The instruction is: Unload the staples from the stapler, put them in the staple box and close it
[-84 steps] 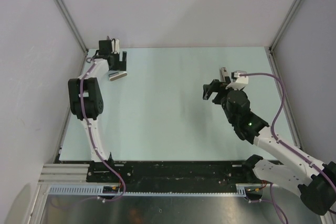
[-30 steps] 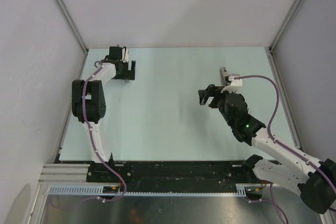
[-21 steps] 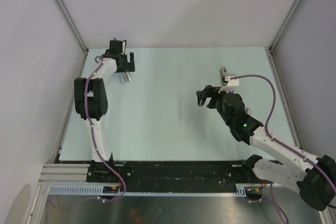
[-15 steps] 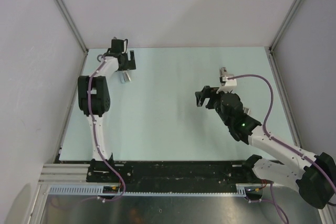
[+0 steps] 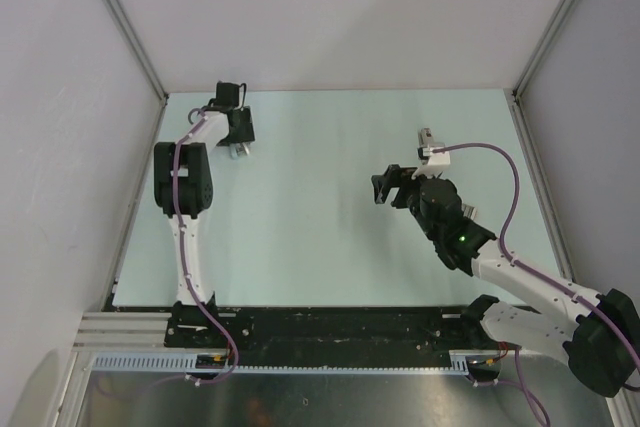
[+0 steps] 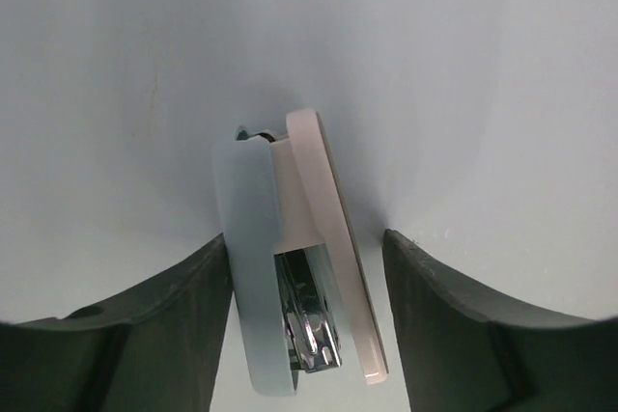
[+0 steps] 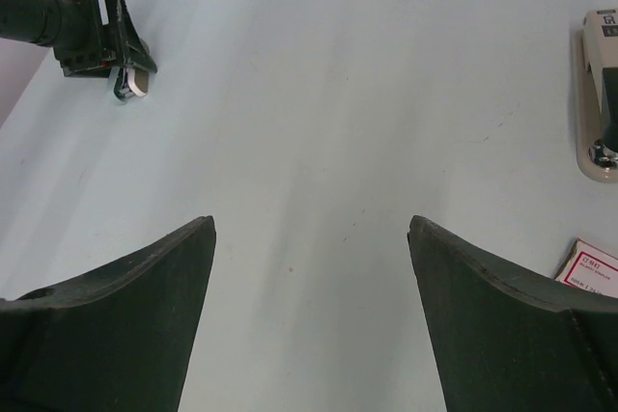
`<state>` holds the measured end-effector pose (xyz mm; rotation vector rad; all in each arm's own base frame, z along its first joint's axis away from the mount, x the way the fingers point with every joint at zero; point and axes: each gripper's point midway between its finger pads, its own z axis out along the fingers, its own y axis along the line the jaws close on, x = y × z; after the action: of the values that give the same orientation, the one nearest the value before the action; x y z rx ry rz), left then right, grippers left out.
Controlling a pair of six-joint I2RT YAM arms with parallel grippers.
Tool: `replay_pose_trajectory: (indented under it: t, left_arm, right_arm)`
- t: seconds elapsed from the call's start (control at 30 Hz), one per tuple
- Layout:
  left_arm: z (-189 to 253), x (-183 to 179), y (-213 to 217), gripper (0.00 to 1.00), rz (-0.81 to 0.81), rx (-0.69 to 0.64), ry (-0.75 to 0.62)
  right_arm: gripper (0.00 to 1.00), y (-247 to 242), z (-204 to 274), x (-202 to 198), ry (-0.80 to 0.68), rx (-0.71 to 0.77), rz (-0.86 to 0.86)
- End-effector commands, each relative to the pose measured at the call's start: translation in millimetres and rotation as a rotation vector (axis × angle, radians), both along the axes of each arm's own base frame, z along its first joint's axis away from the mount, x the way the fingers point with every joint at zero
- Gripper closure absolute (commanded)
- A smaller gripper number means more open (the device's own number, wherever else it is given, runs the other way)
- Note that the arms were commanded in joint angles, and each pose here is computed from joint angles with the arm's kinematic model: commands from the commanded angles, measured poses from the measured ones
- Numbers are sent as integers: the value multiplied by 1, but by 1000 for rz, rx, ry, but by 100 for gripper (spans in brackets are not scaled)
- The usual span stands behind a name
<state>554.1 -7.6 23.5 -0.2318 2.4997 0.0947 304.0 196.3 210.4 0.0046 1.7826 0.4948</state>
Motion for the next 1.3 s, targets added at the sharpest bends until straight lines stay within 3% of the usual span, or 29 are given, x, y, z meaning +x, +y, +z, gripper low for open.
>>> replay_pose_trajectory:
  t: [0.0, 0.13, 0.33, 0.87, 1.1, 1.2, 1.27]
  left_arm:
    - [5, 1, 1, 36, 15, -8, -9]
    - [0, -20, -9, 42, -33, 0, 31]
    - [-2, -60, -41, 43, -148, -2, 85]
    - [-15, -210, -182, 41, -547, -104, 208]
    - [-22, -255, -207, 17, -612, -158, 262]
    - [-9, -255, -213, 4, -636, -183, 235]
    - [11, -247, -214, 1, -647, -205, 181]
  right_arm:
    - [14, 1, 10, 2, -39, 22, -3]
    - [14, 1, 8, 2, -34, 20, -4]
    - [14, 2, 6, 2, -32, 21, -4]
    - [14, -2, -12, 0, 2, -8, -16]
    - [14, -2, -30, 1, 39, -42, -28]
    - [13, 3, -37, 2, 47, -57, -28]
    - [13, 10, -41, 2, 52, -66, -24]
